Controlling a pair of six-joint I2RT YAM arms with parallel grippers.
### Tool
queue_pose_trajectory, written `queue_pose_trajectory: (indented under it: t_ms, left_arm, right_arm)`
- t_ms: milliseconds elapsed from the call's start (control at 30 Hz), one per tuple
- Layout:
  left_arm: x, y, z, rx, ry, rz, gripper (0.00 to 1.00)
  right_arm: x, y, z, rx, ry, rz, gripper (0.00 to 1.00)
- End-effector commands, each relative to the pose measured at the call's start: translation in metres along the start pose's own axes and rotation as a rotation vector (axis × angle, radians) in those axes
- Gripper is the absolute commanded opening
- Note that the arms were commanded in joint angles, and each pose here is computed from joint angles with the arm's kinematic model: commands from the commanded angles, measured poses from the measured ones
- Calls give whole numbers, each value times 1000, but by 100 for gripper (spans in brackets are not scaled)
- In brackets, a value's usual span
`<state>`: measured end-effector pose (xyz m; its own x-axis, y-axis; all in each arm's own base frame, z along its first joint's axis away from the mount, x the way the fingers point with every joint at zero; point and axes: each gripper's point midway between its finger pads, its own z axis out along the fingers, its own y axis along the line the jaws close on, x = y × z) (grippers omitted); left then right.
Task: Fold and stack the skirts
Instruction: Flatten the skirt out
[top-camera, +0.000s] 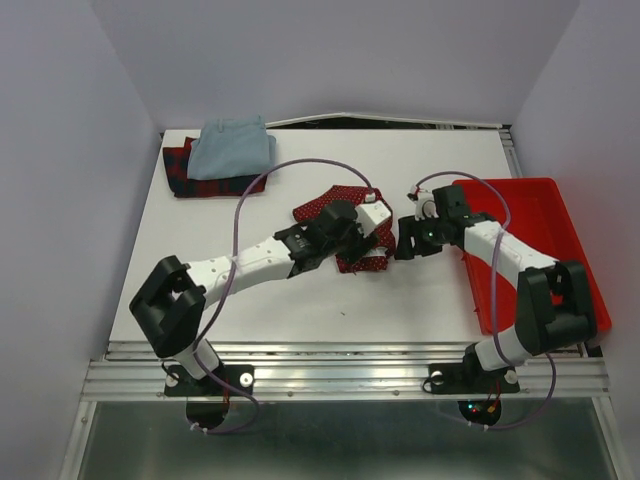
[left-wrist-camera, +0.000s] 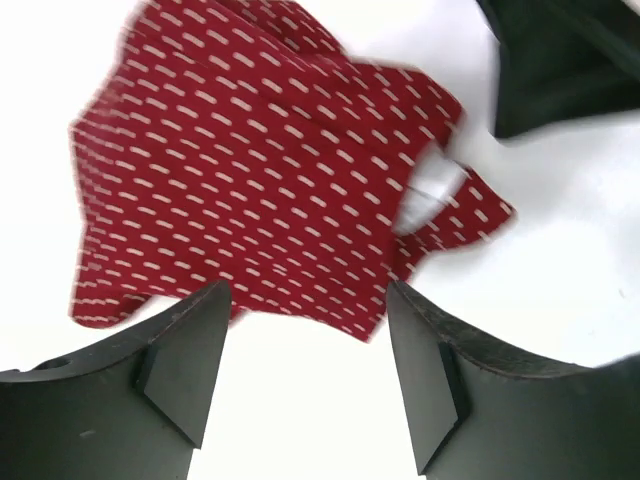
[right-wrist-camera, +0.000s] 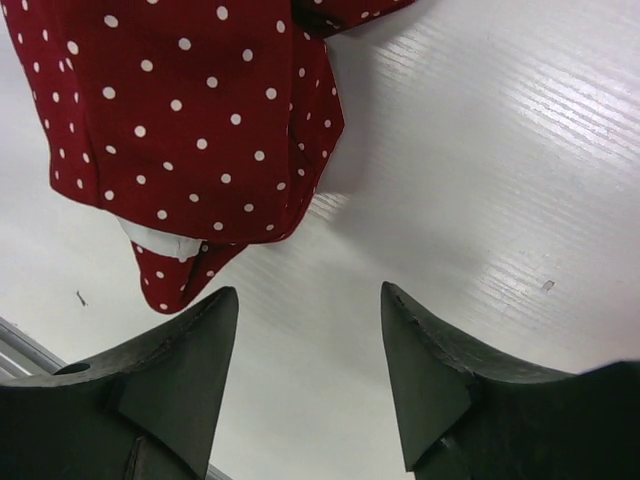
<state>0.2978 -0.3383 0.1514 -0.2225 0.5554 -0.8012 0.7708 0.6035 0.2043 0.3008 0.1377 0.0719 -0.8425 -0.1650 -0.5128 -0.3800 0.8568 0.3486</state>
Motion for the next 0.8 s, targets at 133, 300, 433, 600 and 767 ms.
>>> queue_pose_trajectory:
  t_ms: [133,300,433,600,767]
  left_arm:
    - [33,-47,14,15,22,129,75]
    - [49,-34,41,-104,83,130,72]
    - [45,-23,48,-178,67,107,64]
    - [38,-8,53,-230,60,99,47]
    - [16,0,41,-206,22,89,20]
  right_arm:
    - [-17,-1,-15,33,-100,-33,66]
    - [-17,-4,-17,45,-94,-22,67]
    - [-16,-6,-14,50,-87,-25,67]
    - [-11,-6,-8,33,-63,-16,67]
    - [-14,-7,-7,33,-71,-21,67]
